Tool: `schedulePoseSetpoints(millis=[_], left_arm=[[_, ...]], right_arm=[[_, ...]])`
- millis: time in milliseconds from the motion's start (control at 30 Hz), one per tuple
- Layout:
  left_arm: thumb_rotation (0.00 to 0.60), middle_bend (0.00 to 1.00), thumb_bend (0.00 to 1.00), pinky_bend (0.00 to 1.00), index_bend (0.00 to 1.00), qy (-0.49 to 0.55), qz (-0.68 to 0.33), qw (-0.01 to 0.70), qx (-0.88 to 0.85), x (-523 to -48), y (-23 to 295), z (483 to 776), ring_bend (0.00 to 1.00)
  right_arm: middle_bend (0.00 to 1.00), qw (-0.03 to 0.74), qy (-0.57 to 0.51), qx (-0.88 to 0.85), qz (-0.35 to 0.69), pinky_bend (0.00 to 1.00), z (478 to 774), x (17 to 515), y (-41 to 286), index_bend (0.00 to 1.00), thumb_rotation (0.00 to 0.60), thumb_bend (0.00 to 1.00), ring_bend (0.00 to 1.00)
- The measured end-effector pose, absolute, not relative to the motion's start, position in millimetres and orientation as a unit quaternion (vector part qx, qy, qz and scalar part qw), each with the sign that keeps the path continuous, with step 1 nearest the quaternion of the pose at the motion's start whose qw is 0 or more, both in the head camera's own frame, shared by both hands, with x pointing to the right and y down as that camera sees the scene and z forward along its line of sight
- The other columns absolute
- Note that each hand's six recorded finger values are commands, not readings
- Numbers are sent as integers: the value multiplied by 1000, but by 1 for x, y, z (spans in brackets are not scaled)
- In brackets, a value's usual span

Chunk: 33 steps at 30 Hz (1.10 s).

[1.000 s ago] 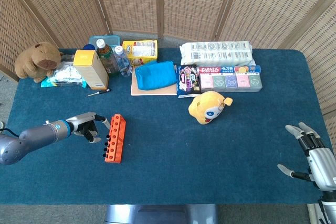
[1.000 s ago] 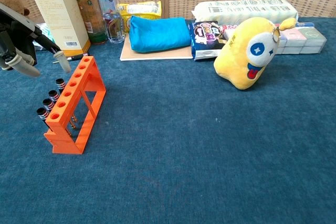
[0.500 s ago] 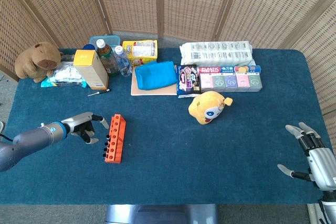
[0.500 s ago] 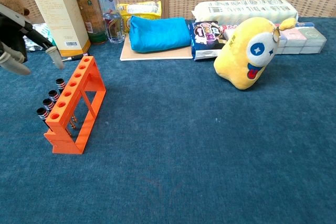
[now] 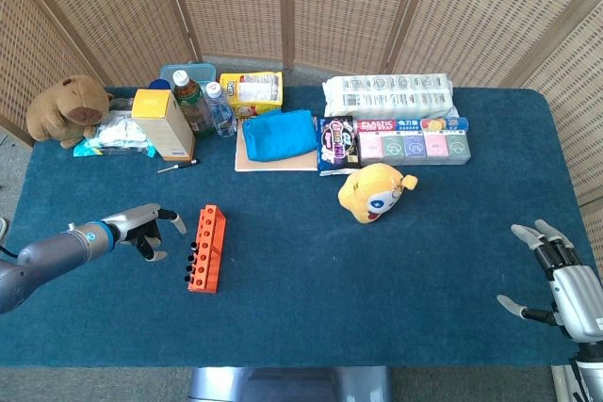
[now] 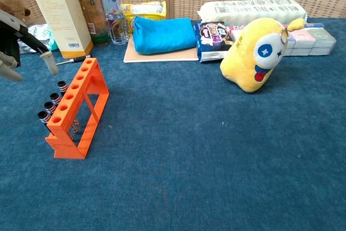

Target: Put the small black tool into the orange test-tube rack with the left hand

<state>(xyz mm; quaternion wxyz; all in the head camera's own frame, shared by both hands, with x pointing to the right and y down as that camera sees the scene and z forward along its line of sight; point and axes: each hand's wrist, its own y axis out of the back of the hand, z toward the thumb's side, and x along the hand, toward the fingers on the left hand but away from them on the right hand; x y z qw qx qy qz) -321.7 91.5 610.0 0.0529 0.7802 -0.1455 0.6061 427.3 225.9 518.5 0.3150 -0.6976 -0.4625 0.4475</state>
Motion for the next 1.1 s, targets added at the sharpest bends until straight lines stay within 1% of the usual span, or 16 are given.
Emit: schedulePoseSetpoints(millis=[467, 1100], left_arm=[[600, 1000, 367, 1000, 271, -137, 595, 48, 791, -299, 97, 615, 1000], [600, 1000, 367, 1000, 271, -121, 600, 69, 788, -295, 105, 612, 1000]], right_arm=[[175, 314, -466, -698, 445, 63, 516, 429, 225, 107, 591, 0, 48], [175, 313, -467, -698, 443, 63, 515, 429, 225, 107, 593, 0, 49]])
